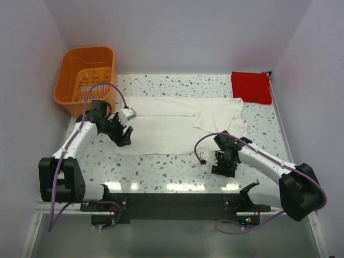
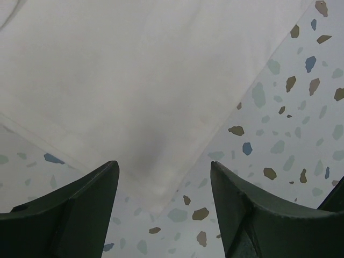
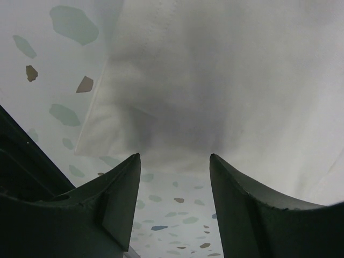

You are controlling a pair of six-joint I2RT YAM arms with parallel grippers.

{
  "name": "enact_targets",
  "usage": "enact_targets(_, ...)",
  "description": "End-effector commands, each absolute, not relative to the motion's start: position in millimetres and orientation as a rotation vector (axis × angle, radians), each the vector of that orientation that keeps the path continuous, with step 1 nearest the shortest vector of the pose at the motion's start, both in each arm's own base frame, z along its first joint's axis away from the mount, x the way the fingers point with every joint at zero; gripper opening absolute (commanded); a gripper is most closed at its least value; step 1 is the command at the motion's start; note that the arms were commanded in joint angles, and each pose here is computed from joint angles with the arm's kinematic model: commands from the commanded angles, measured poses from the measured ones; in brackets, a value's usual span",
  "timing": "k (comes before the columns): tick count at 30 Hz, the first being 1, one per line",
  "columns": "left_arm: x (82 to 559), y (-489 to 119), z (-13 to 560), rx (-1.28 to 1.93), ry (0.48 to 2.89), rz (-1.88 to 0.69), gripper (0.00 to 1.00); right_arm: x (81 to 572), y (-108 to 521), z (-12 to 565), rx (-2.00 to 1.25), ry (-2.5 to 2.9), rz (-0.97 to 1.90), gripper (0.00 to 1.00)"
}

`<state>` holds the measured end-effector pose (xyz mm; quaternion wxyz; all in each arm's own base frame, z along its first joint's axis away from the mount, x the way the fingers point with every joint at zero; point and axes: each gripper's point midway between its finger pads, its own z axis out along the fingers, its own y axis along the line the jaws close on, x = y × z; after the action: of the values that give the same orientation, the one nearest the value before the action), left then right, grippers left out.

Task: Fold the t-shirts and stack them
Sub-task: Fold the tshirt

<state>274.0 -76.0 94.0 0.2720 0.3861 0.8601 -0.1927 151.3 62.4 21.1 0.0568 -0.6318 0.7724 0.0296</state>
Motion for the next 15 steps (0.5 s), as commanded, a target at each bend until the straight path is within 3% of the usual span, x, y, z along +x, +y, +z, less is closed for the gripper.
enact_targets(1, 285, -69, 97, 1.005, 2.284, -0.448, 0.75, 154, 63, 12, -1.924, 2.352, 0.033, 0.58)
enact_targets(6, 292, -71, 106, 0.991, 2.236, -0.444, 0.75, 150, 63, 7, -1.959, 2.374, 0.037, 0.51)
enact_targets(8, 291, -73, 105, 1.025, 2.219, -0.460, 0.73, 150, 65, 7, -1.966, 2.367, 0.044, 0.40)
enact_targets(9, 290, -73, 104, 1.042, 2.215, -0.461, 0.72, 149, 64, 7, -1.966, 2.371, 0.044, 0.28)
enact_targets(12, 285, -69, 100, 1.122, 2.216, -0.445, 0.66, 149, 64, 6, -1.958, 2.395, 0.041, 0.04)
enact_targets(15, 278, -64, 99, 1.255, 2.194, -0.423, 0.59, 155, 67, 10, -1.917, 2.396, 0.032, 0.00)
